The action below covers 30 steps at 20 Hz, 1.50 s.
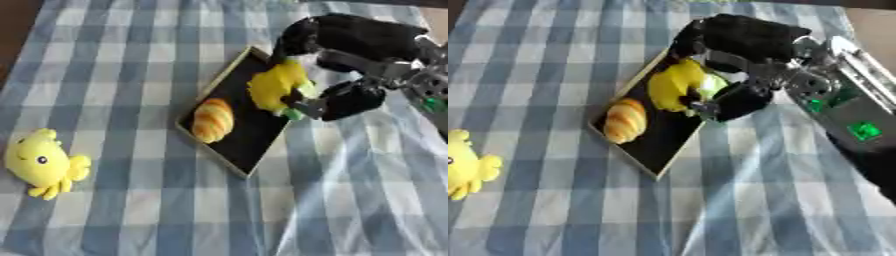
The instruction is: Pick up objects on the table and place them in the box.
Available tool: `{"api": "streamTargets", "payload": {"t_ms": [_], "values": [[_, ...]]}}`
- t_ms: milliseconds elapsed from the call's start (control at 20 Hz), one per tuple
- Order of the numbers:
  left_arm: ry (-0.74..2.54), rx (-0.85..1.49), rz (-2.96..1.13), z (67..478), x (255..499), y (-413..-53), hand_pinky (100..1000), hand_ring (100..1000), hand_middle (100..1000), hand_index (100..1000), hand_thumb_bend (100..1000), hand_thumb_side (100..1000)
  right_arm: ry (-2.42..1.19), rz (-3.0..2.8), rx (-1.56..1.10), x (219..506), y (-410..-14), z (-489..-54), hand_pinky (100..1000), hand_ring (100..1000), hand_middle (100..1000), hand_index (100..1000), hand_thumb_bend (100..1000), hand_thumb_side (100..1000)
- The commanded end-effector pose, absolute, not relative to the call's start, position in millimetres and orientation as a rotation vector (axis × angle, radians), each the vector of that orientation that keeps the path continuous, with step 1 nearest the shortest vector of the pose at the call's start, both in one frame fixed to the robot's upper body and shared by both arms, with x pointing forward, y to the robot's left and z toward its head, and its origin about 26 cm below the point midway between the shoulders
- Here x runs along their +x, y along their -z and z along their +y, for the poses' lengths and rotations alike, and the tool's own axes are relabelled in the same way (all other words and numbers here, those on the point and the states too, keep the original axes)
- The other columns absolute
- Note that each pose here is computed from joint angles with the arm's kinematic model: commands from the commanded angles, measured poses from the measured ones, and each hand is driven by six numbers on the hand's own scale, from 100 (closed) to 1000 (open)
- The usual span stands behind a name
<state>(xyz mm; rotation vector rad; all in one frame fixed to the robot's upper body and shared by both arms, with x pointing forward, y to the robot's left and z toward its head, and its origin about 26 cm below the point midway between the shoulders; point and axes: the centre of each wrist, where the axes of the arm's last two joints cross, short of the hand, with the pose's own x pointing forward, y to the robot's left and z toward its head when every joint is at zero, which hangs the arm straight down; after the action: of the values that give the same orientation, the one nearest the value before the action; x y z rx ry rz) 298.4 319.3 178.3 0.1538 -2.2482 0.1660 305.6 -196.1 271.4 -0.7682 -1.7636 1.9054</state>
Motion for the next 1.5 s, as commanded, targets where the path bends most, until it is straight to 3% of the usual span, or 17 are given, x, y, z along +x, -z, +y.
{"api": "streamTargets", "payload": {"t_ms": [50, 450, 600, 650, 850, 1050, 1100, 1200, 1500], "values": [[-0.128, 0.168, -2.281, 321, 297, -189, 712, 842, 695, 808, 229, 756, -1.938, -1.716, -0.806, 310, -265, -191, 900, 774, 551, 696, 128, 100], [-0.124, 0.175, -2.291, 320, 297, -190, 711, 843, 695, 809, 229, 754, -1.985, -1.639, -0.796, 333, -229, -180, 895, 784, 579, 722, 151, 100], [-0.123, 0.177, -2.290, 320, 297, -190, 711, 843, 695, 809, 229, 754, -1.976, -1.643, -0.811, 336, -223, -179, 889, 828, 671, 793, 107, 246], [-0.123, 0.178, -2.289, 320, 297, -189, 711, 843, 695, 809, 228, 754, -1.969, -1.646, -0.814, 337, -222, -178, 890, 854, 723, 830, 100, 333], [-0.127, 0.178, -2.283, 320, 297, -188, 711, 843, 694, 809, 229, 754, -1.970, -1.625, -0.837, 340, -218, -176, 919, 952, 850, 895, 100, 500], [-0.131, 0.181, -2.282, 320, 296, -187, 711, 843, 694, 809, 230, 753, -1.954, -1.627, -0.873, 338, -220, -177, 934, 990, 879, 910, 100, 559], [-0.132, 0.181, -2.281, 321, 296, -187, 711, 843, 694, 809, 230, 754, -1.945, -1.637, -0.879, 336, -222, -177, 941, 1000, 887, 917, 100, 619], [-0.134, 0.183, -2.279, 321, 296, -186, 711, 843, 694, 809, 231, 754, -1.929, -1.663, -0.890, 332, -227, -178, 947, 1000, 892, 924, 100, 655], [-0.137, 0.189, -2.276, 322, 296, -186, 712, 843, 694, 809, 231, 752, -1.855, -1.783, -0.895, 309, -254, -185, 937, 999, 886, 921, 100, 637]]}}
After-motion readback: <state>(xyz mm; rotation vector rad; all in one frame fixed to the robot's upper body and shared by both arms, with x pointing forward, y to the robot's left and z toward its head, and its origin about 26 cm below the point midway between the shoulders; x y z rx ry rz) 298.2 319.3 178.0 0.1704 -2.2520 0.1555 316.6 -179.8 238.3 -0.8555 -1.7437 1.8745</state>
